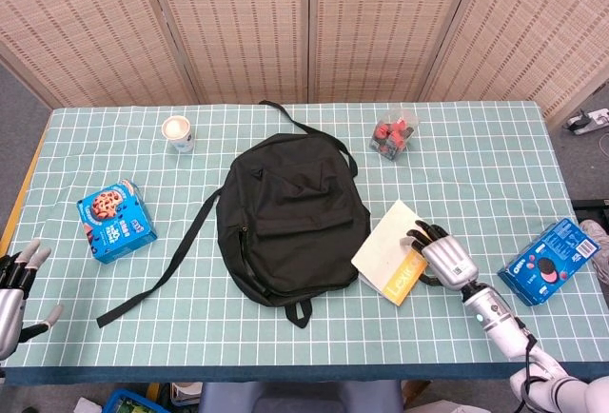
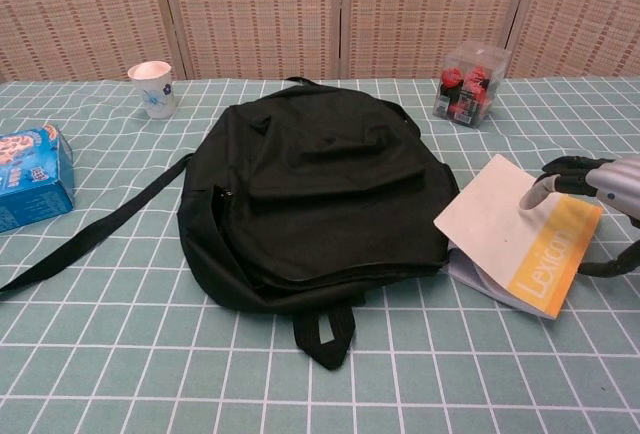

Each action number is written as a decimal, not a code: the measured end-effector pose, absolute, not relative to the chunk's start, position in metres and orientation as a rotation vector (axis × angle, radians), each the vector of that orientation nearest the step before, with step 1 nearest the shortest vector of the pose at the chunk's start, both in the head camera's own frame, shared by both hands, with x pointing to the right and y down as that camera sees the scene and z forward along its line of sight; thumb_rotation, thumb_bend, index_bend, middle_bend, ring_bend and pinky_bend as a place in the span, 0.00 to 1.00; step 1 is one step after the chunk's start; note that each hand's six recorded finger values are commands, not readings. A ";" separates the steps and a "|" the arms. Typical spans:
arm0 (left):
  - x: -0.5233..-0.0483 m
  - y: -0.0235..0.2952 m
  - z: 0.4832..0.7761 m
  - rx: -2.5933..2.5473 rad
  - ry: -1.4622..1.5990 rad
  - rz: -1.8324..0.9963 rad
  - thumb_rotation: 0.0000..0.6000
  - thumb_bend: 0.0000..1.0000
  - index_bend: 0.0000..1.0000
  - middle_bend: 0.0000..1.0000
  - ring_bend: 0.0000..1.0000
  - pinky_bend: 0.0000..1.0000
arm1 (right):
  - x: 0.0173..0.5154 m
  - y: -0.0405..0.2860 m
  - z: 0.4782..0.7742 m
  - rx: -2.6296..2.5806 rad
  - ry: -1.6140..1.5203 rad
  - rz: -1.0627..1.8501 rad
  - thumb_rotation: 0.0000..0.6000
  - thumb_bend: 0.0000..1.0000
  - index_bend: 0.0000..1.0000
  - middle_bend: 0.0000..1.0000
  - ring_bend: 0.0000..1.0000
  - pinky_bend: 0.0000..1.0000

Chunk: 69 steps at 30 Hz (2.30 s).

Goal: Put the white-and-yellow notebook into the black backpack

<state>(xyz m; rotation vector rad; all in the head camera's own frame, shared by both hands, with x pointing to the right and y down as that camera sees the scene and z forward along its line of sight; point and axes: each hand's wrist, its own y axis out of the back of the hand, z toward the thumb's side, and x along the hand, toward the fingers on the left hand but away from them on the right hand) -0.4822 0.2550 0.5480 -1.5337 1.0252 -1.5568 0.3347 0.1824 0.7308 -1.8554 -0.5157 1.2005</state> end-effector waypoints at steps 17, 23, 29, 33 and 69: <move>-0.484 0.254 0.550 -1.541 1.036 -1.558 1.00 0.26 0.13 0.05 0.11 0.07 | 0.286 0.159 0.736 -1.888 -0.625 1.063 1.00 0.30 0.32 0.28 0.12 0.20; -0.485 0.254 0.548 -1.549 1.054 -1.551 1.00 0.26 0.13 0.05 0.11 0.07 | 0.272 0.154 0.740 -1.890 -0.639 1.047 1.00 0.40 0.38 0.29 0.13 0.20; -0.485 0.255 0.546 -1.551 1.060 -1.549 1.00 0.26 0.13 0.05 0.11 0.07 | 0.265 0.152 0.743 -1.881 -0.667 1.049 1.00 0.42 0.53 0.32 0.13 0.20; -0.487 0.254 0.545 -1.549 1.070 -1.545 1.00 0.26 0.13 0.05 0.11 0.07 | 0.266 0.152 0.745 -1.878 -0.680 1.064 1.00 0.41 0.60 0.34 0.14 0.20; -0.432 0.172 0.551 -1.702 0.843 -1.251 1.00 0.26 0.14 0.05 0.11 0.07 | 0.339 0.111 0.647 -1.489 -0.905 0.929 1.00 0.31 0.81 0.41 0.22 0.26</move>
